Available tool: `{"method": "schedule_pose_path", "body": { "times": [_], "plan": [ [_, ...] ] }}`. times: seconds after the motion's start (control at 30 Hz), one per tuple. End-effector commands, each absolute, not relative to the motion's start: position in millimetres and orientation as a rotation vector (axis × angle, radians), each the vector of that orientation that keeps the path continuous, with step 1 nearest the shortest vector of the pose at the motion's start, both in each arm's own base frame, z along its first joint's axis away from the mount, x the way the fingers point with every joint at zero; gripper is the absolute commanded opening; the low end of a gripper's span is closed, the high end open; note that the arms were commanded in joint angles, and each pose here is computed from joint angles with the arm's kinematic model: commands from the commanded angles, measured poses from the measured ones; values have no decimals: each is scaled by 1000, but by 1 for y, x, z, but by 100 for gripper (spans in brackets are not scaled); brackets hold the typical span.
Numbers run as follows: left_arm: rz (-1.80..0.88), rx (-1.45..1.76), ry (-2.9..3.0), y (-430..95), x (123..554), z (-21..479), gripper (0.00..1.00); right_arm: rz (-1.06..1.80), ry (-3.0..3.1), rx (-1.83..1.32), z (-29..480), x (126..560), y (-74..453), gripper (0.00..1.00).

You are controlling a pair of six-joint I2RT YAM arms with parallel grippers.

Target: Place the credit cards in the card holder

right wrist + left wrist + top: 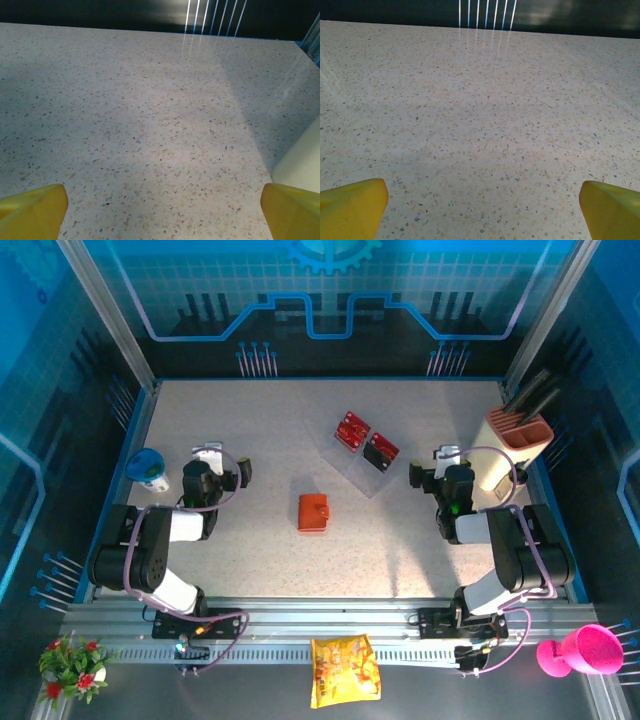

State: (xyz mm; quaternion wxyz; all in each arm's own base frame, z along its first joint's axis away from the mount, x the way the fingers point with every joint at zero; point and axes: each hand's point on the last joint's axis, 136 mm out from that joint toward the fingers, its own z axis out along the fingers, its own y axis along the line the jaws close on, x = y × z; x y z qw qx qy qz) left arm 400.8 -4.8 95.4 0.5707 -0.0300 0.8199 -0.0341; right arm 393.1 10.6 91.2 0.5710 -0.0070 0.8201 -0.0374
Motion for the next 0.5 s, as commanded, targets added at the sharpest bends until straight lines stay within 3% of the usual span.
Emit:
{"method": "schedule_pose_path", "body": {
  "times": [0.0,0.47],
  "plan": [
    [-95,-68,1914,-5,399,93,99,-126,1882,-46,100,397,14,100],
    [-95,-69,1915,-4,399,93,99,-13,1901,-107,98,399,23,100]
  ]
}}
